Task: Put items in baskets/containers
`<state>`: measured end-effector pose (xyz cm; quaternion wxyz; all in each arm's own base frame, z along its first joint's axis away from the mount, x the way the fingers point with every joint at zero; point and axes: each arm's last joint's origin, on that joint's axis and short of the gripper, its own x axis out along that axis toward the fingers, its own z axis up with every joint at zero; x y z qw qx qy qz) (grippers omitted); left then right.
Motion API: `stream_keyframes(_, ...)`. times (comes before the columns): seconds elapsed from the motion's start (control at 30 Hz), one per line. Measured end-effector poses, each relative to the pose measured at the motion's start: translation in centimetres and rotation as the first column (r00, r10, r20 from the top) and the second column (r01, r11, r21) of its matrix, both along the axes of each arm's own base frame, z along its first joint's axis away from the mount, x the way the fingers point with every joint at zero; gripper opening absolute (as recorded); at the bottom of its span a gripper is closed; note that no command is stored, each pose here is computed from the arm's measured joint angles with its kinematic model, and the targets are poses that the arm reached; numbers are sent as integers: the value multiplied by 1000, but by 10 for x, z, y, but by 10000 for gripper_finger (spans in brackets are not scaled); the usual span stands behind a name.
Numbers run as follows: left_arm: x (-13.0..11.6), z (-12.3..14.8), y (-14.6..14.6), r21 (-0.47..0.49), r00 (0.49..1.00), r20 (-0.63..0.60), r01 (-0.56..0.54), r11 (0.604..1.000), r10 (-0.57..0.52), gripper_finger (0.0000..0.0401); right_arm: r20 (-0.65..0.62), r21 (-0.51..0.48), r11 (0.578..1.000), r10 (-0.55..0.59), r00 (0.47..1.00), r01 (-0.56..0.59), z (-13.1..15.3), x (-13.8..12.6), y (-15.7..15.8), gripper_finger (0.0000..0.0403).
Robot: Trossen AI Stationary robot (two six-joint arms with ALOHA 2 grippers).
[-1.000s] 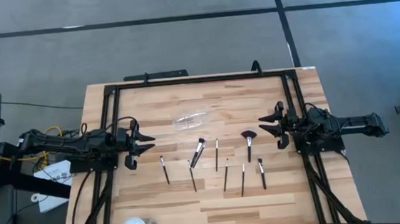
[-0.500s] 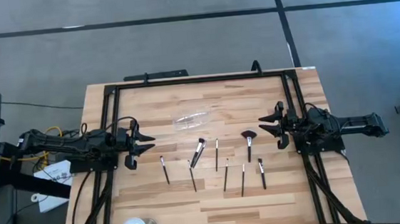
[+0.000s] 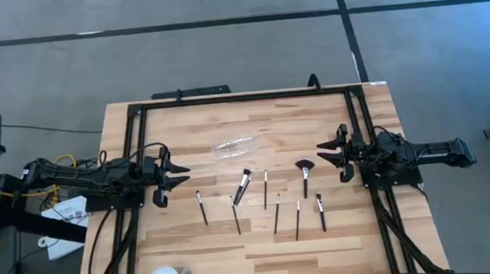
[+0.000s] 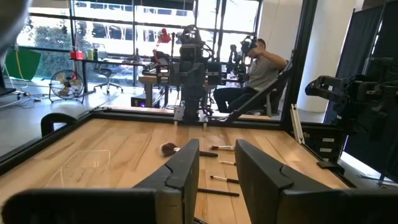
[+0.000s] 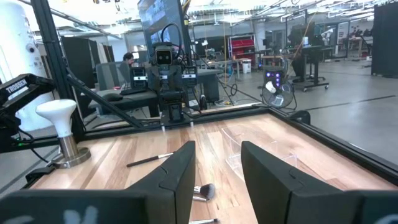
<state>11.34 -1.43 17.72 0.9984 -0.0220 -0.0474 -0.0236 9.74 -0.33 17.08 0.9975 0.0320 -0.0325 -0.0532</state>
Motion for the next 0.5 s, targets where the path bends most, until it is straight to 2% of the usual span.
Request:
stream_keyframes(0.4,0,0,0,0,1000,2,0,1000,0,102,0,0,1000,1,1000,-1,0,0,0,121)
stream_keyframes(0.5,0,4,0,-6,999,40,0,1000,1,102,0,0,1000,0,1000,0,0,0,0,121)
